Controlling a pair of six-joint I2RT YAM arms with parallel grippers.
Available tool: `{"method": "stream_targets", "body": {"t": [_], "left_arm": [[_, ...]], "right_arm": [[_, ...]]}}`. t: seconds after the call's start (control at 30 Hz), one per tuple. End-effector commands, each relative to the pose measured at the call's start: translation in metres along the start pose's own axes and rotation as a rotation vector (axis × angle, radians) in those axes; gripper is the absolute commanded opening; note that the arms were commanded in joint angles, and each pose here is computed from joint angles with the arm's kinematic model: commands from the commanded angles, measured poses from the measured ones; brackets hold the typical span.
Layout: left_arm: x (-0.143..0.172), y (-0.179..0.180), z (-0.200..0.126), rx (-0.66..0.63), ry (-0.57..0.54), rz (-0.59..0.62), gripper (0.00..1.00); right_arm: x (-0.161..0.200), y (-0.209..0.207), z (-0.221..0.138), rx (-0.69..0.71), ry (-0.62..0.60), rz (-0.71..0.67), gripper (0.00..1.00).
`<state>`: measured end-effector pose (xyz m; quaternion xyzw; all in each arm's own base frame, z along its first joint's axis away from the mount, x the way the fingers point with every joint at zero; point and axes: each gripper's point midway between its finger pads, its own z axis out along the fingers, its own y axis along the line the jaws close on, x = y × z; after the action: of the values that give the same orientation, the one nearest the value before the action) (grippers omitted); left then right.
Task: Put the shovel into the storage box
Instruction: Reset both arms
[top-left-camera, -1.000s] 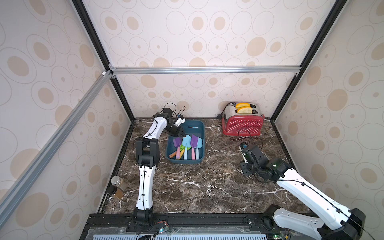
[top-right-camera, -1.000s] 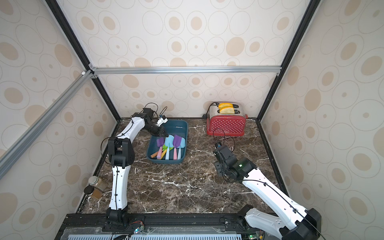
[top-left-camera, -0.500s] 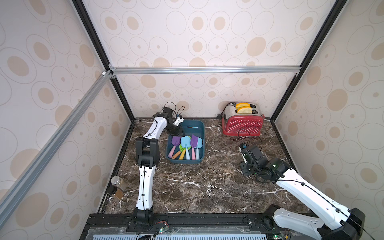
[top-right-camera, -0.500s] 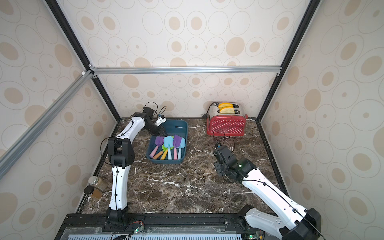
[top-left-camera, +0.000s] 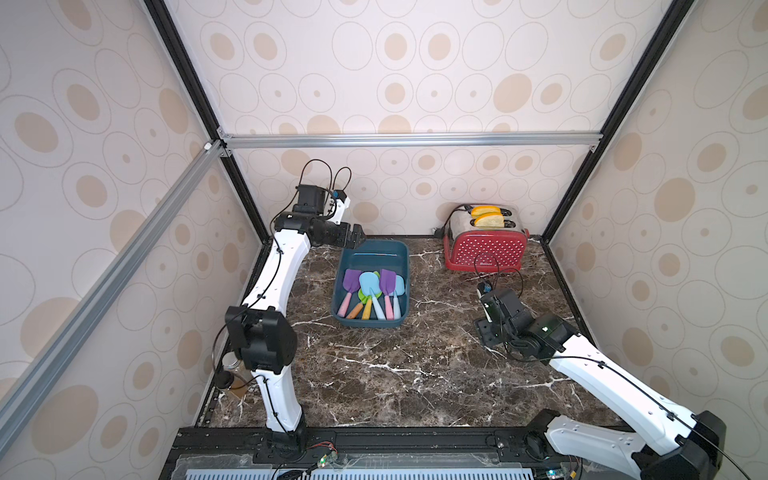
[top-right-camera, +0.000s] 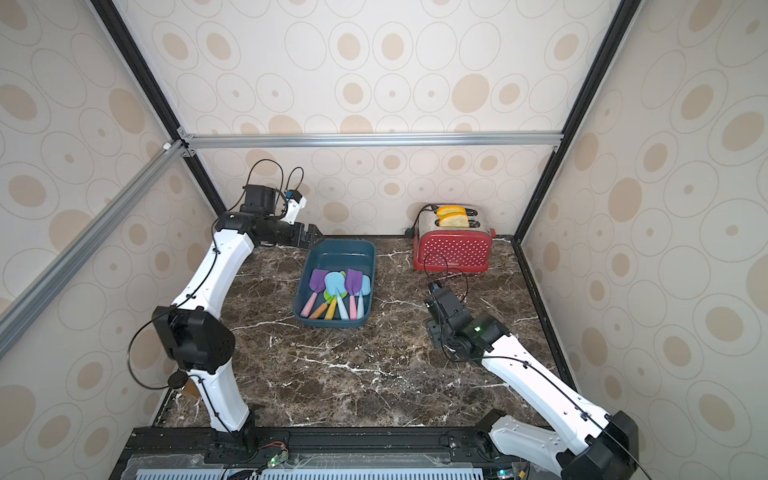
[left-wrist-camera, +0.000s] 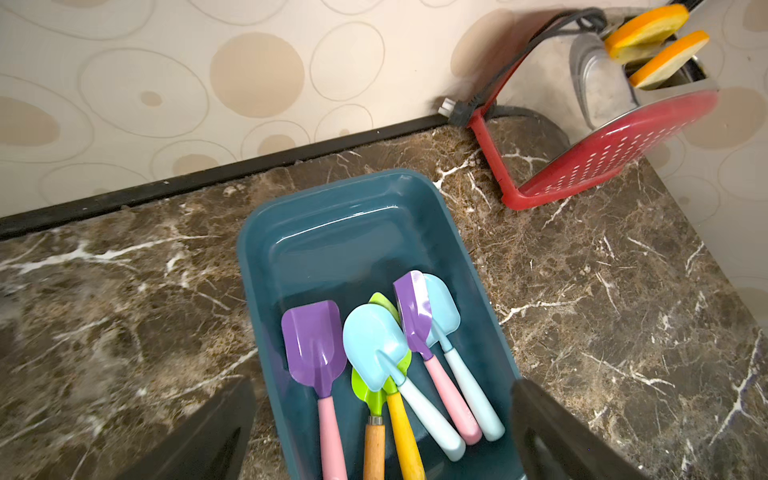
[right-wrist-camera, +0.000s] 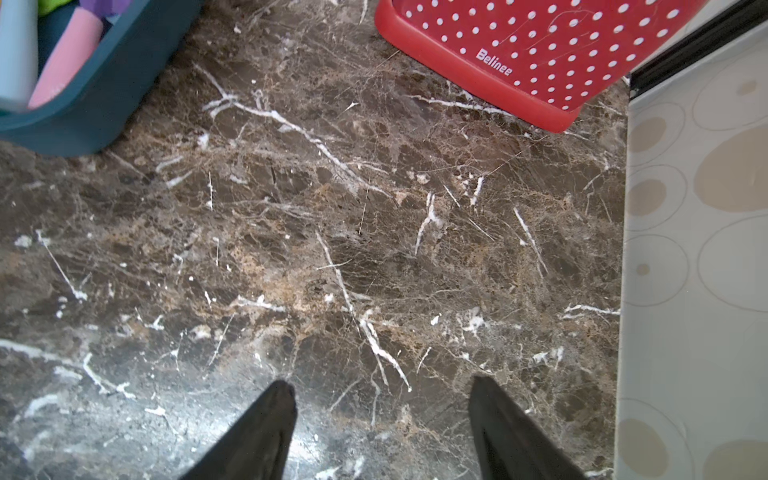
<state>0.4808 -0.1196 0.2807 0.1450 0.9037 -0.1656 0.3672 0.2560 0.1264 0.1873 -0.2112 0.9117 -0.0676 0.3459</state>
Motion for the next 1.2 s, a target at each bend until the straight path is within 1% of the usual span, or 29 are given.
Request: {"method": "stream_targets", "body": {"t": [0.0, 0.07, 0.1, 0.17, 0.23, 0.3, 0.37, 0.43, 0.5, 0.57, 0.6, 0.73, 0.8, 0.87, 0.9, 1.0, 1.07, 1.13, 1.17], "left_arm": [[0.023, 0.019, -0.003, -0.134, -0.007, -0.050, 0.99], [0.042, 0.029, -0.014, -0.213, -0.016, -0.072, 0.99], [0.046, 0.036, -0.019, -0.262, -0.054, -0.081, 0.99], [0.060, 0.047, -0.028, -0.343, -0.091, -0.089, 0.99], [0.080, 0.063, -0.035, -0.453, -0.097, -0.098, 0.99], [0.100, 0.084, -0.043, -0.585, -0.091, -0.106, 0.99], [0.120, 0.099, -0.045, -0.652, -0.084, -0.119, 0.99], [0.139, 0.118, -0.047, -0.732, -0.097, -0.137, 0.99], [0.158, 0.136, -0.047, -0.799, -0.122, -0.163, 0.99], [0.169, 0.148, -0.046, -0.825, -0.159, -0.192, 0.99], [0.173, 0.152, -0.045, -0.837, -0.182, -0.199, 0.99], [0.183, 0.163, -0.031, -0.854, -0.215, -0.163, 0.99], [0.188, 0.167, -0.018, -0.843, -0.224, -0.136, 0.99], [0.192, 0.167, -0.003, -0.799, -0.232, -0.121, 0.99], [0.192, 0.166, 0.002, -0.778, -0.232, -0.117, 0.99], [0.197, 0.171, 0.010, -0.768, -0.246, -0.127, 0.99], [0.198, 0.174, 0.011, -0.761, -0.233, -0.139, 0.99], [0.199, 0.174, 0.010, -0.746, -0.245, -0.150, 0.99], [0.199, 0.174, 0.008, -0.725, -0.268, -0.158, 0.99]], "right_arm": [[-0.014, -0.014, 0.005, 0.065, -0.049, 0.025, 0.87], [-0.013, -0.021, 0.013, 0.085, -0.046, 0.051, 0.95], [-0.011, -0.027, 0.017, 0.099, -0.040, 0.078, 1.00], [-0.010, -0.041, 0.026, 0.127, -0.028, 0.142, 1.00], [-0.011, -0.060, 0.033, 0.202, -0.026, 0.185, 1.00], [-0.012, -0.079, 0.045, 0.311, -0.037, 0.176, 1.00], [-0.012, -0.088, 0.058, 0.370, -0.048, 0.125, 1.00], [-0.010, -0.094, 0.074, 0.389, -0.064, 0.086, 1.00], [-0.001, -0.107, 0.089, 0.407, -0.056, 0.128, 1.00], [0.009, -0.125, 0.100, 0.431, -0.064, 0.203, 1.00], [0.013, -0.133, 0.106, 0.442, -0.092, 0.231, 1.00], [0.028, -0.148, 0.124, 0.420, -0.182, 0.280, 1.00], [0.037, -0.152, 0.134, 0.382, -0.207, 0.312, 1.00], [0.041, -0.159, 0.140, 0.387, -0.244, 0.333, 0.99], [0.041, -0.159, 0.141, 0.371, -0.229, 0.330, 0.98], [0.028, -0.162, 0.141, 0.373, -0.323, 0.297, 0.98], [0.029, -0.160, 0.146, 0.345, -0.338, 0.305, 0.97], [0.030, -0.156, 0.150, 0.329, -0.385, 0.297, 0.96], [0.030, -0.152, 0.152, 0.314, -0.398, 0.283, 0.94]]}}
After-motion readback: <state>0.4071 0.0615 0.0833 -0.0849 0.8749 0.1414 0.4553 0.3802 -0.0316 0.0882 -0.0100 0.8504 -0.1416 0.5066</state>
